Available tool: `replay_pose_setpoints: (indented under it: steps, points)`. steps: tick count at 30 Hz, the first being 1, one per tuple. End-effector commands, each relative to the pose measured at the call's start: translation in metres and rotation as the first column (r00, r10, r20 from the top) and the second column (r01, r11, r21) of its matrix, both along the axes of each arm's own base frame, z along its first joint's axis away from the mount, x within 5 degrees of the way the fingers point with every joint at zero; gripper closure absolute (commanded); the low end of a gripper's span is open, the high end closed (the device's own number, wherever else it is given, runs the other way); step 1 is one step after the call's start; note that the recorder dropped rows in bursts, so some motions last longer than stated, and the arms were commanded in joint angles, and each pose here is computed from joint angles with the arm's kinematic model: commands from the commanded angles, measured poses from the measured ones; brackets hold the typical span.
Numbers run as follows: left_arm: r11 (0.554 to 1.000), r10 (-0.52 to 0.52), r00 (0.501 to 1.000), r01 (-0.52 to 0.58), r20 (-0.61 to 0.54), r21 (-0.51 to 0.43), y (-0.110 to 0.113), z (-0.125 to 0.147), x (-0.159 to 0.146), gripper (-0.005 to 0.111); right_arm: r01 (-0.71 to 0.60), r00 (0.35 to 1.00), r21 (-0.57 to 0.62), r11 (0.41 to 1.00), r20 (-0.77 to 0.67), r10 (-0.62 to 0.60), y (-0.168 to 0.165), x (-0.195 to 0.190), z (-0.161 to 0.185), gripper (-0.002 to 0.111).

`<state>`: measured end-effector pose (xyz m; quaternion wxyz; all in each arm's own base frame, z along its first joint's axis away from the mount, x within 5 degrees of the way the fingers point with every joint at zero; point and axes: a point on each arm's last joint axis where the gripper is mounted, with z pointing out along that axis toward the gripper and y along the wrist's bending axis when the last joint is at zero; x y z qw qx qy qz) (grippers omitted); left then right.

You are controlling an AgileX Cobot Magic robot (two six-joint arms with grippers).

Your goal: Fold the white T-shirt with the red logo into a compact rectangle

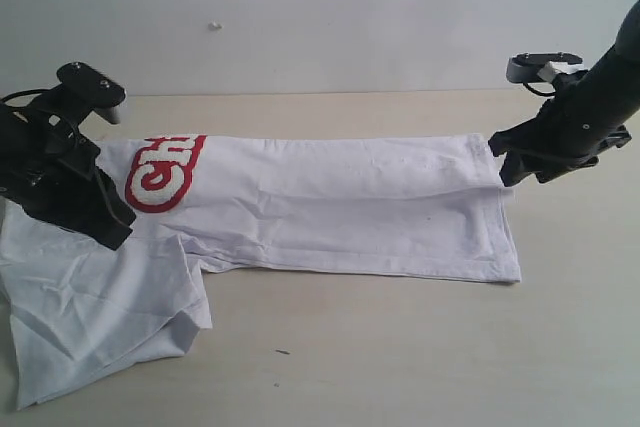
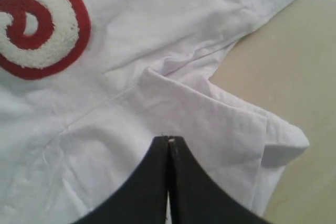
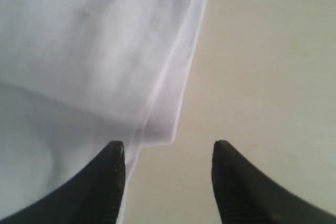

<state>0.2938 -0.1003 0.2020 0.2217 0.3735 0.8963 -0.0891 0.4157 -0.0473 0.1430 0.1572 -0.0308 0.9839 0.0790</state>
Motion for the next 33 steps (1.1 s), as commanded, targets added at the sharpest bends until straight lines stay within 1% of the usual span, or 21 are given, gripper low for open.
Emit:
replay_pose_setpoints:
  steps: [1,3,8,11,14,16,17,23,27,33]
  points:
    - [1.000,0.002,1.000,-0.002,0.006,-0.013,-0.003,0.001,0.000,0.107,0.010,1.000,0.081,0.997,0.019,-0.012,0.004,0.012,-0.005,0.057]
    - [1.000,0.003,1.000,-0.003,0.001,-0.016,-0.003,0.001,0.000,0.107,0.009,1.000,0.074,0.997,0.010,-0.010,0.002,0.015,-0.012,0.057]
    - [0.999,0.010,1.000,-0.010,-0.005,-0.032,-0.004,0.001,-0.001,0.107,0.058,0.998,0.098,0.993,-0.038,-0.055,-0.003,0.018,-0.036,0.057]
    - [0.999,0.011,1.000,-0.011,-0.001,-0.032,-0.004,0.001,0.000,0.107,0.005,0.999,0.176,0.984,-0.042,0.002,0.005,0.018,-0.043,0.058]
    - [0.999,0.011,1.000,-0.011,-0.001,-0.032,-0.004,0.001,0.000,0.107,-0.024,0.999,0.223,0.975,-0.041,0.034,0.010,0.017,-0.040,0.060]
    - [0.999,0.011,1.000,-0.011,-0.001,-0.032,-0.004,0.001,0.000,0.107,-0.052,0.997,0.233,0.971,-0.039,0.063,0.011,0.016,-0.037,0.064]
    - [0.999,0.011,1.000,-0.011,-0.001,-0.032,-0.004,0.001,0.000,0.107,-0.058,0.997,0.231,0.971,-0.041,0.069,0.011,0.015,-0.036,0.069]
    - [0.999,0.016,1.000,-0.016,-0.003,-0.038,-0.004,0.001,0.000,0.107,-0.090,0.996,0.214,0.973,0.003,0.091,0.011,0.015,-0.018,0.108]
    - [0.999,0.017,1.000,-0.017,0.000,-0.038,-0.004,0.001,0.000,0.107,-0.068,0.996,0.250,0.966,0.066,0.053,0.014,0.016,0.005,0.108]
    - [0.999,0.017,1.000,-0.017,0.002,-0.038,-0.004,0.001,0.000,0.107,-0.091,0.988,0.231,0.969,0.142,0.059,0.015,0.013,0.040,0.108]
